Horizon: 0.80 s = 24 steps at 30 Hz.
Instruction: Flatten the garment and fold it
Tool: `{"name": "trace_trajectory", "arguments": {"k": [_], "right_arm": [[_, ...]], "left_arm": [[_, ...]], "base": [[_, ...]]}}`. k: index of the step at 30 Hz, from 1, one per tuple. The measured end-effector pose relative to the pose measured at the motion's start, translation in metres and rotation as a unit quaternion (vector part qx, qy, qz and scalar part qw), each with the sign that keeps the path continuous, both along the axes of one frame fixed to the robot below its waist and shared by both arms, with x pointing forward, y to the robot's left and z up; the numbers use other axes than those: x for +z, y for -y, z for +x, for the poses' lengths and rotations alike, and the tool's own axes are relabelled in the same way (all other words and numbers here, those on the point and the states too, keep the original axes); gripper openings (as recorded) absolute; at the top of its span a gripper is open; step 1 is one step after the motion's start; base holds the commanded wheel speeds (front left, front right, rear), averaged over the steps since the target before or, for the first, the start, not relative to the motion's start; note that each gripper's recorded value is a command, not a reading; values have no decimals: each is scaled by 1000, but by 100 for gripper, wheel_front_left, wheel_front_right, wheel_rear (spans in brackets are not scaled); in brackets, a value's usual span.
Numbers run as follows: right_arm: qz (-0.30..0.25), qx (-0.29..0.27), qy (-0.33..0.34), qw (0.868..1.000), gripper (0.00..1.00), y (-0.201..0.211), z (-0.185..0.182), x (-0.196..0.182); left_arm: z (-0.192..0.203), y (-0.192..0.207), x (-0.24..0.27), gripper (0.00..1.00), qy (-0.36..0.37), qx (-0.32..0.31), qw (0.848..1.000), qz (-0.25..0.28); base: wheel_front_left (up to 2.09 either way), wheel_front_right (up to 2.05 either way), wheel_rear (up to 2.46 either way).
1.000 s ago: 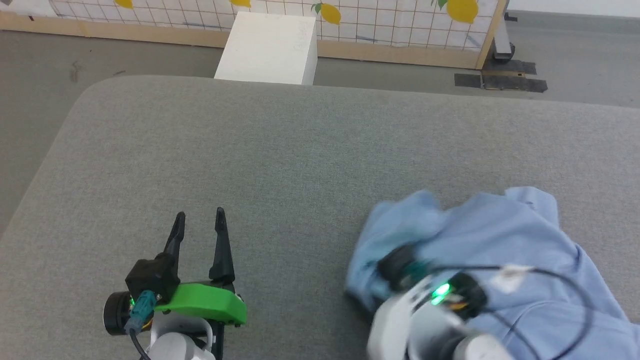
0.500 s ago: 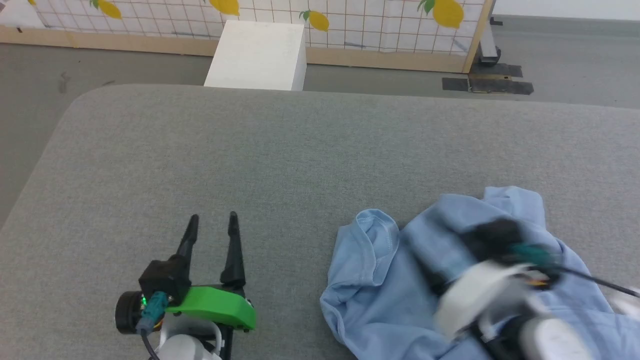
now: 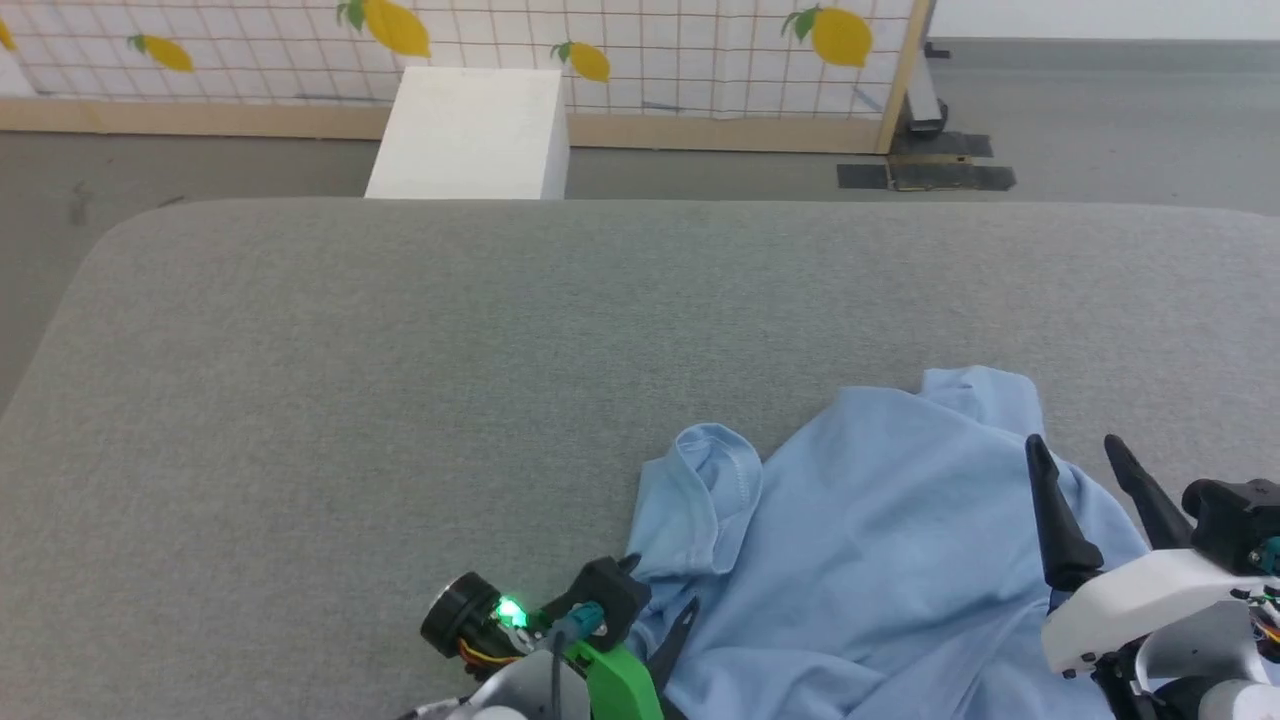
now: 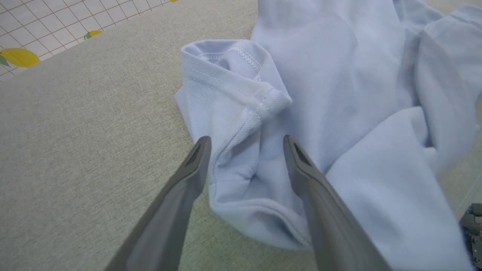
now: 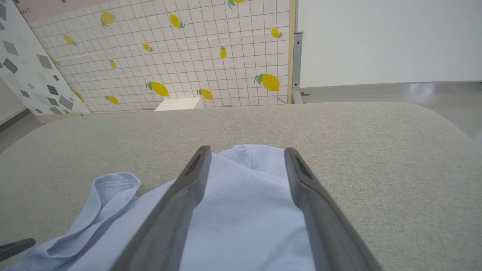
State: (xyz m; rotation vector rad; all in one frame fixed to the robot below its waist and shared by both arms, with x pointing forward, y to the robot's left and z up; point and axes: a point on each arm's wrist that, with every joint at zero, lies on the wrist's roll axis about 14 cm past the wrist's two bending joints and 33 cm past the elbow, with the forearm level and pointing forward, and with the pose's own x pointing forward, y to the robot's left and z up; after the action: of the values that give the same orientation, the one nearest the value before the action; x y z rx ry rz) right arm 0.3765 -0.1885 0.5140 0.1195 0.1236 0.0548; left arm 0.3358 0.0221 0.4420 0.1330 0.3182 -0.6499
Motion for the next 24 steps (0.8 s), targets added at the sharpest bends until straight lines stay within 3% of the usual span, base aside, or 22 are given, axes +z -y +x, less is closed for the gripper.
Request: {"name": "trace_trajectory", "arguments": {"k": [10,11,12,13,19,24], "right_arm": [[22,-15,-5,1000,100,7,-11,-6],[22,-18,-7,1000,100,10,-12,-8],[23,-20,-9,999,100,11,-13,-10],[22,-24,-11,999,100,13,-14,-11],[28,-35,-16,999,100,20,-13,-16],[32,-35,-18,999,100,20,-10,-19]], "left_arm": [[10,11,-9,100,-38,-41,996,71],[13,11,-12,90,-45,-38,995,77],[14,12,-14,33,-51,-38,995,82],[17,12,-17,0,-58,-36,994,88],[51,14,2,0,-26,7,998,50],[92,-16,49,0,63,107,992,-36]], "base": [[0,0,0],[0,0,0],[0,0,0],[0,0,0],[0,0,0],[0,0,0]]}}
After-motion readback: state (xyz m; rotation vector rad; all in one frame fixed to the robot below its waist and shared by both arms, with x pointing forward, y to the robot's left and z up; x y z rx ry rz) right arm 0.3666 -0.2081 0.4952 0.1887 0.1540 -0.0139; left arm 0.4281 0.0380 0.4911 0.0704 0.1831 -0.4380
